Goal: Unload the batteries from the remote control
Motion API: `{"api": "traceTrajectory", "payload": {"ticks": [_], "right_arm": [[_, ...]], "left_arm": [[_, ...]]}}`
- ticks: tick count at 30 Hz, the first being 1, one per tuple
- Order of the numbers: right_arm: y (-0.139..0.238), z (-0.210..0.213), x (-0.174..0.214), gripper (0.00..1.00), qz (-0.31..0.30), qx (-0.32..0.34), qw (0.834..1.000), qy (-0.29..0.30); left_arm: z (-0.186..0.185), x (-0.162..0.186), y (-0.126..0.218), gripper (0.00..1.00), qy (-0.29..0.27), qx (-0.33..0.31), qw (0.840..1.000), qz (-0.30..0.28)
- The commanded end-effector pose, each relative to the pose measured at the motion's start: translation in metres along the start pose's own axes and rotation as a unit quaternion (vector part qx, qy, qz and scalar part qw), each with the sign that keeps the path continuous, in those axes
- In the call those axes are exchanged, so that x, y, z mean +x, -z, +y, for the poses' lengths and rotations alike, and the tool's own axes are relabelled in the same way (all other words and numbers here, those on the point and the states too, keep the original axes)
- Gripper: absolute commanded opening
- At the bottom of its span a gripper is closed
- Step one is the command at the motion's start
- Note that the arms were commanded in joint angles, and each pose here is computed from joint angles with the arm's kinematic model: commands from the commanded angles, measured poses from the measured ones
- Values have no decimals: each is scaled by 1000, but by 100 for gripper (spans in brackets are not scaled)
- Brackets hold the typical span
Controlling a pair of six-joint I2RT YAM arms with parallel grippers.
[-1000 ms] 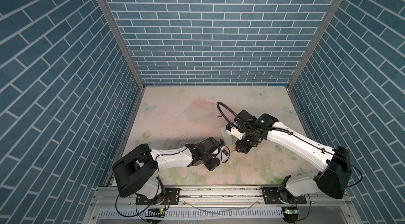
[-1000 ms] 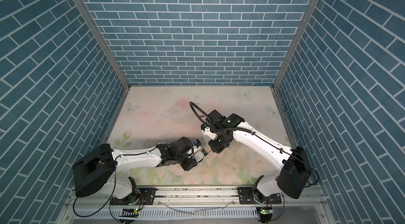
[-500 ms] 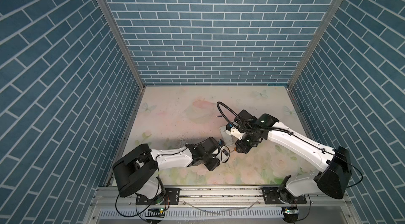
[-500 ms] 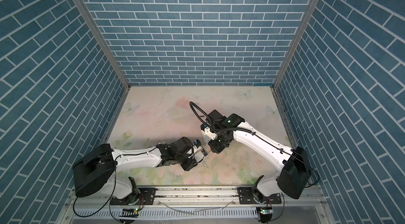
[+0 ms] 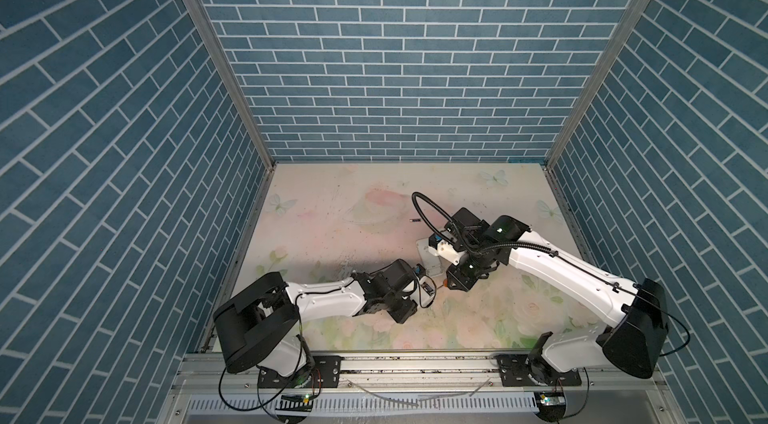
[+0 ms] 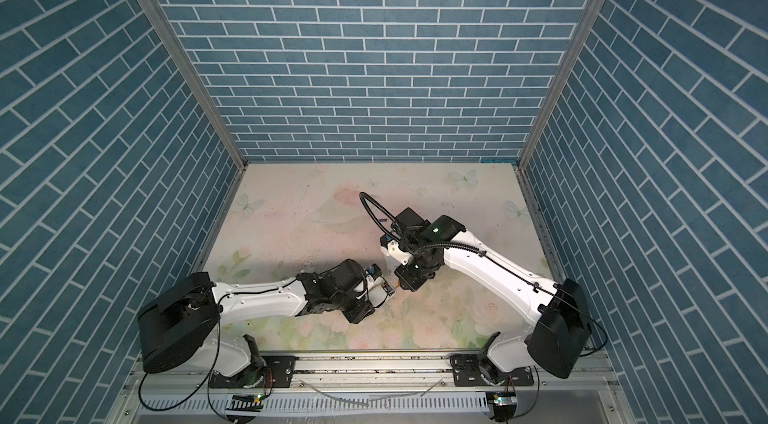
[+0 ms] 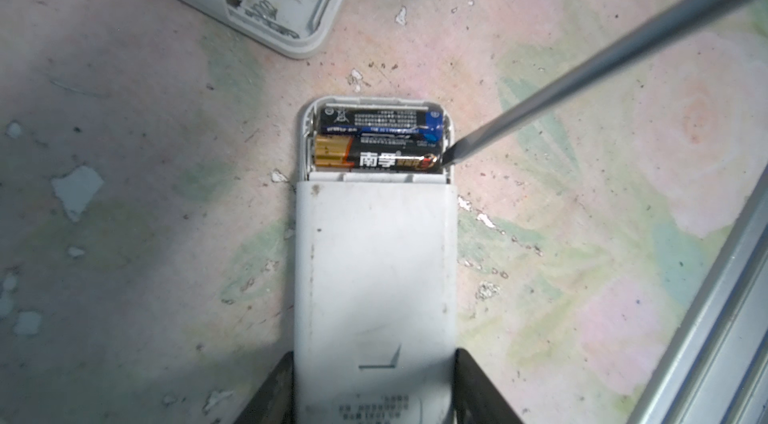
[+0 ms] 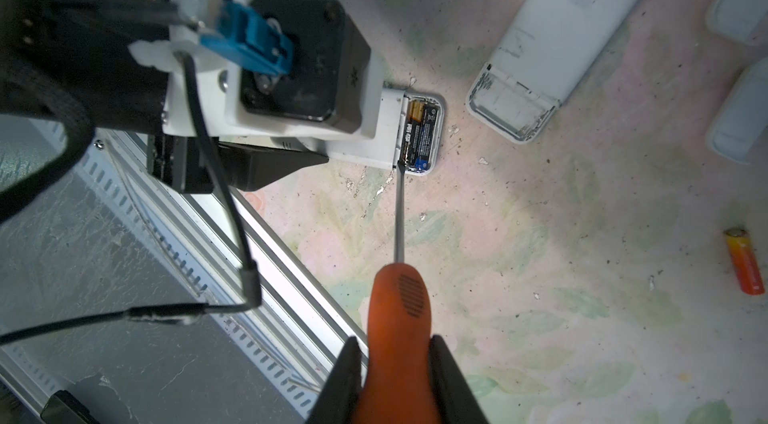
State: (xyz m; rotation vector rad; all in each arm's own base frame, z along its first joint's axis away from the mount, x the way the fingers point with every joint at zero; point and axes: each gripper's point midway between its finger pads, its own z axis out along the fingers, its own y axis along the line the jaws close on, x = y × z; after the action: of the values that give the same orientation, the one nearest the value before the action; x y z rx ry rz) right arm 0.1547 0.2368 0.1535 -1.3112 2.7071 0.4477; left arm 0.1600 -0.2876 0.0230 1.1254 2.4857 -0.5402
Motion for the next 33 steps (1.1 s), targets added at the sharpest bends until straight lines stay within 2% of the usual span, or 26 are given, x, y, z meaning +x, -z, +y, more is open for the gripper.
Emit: {"api": "traceTrajectory", "payload": {"ticks": [1,33], "right_arm": [[0,5,11,0,8,-11,1000,12],[-4,0,3,0,-4,3,1000,15]], "left_arm": [[0,23,-7,45,-2,3,999,39],[0,23,-7,44,-2,5,999,39]]}}
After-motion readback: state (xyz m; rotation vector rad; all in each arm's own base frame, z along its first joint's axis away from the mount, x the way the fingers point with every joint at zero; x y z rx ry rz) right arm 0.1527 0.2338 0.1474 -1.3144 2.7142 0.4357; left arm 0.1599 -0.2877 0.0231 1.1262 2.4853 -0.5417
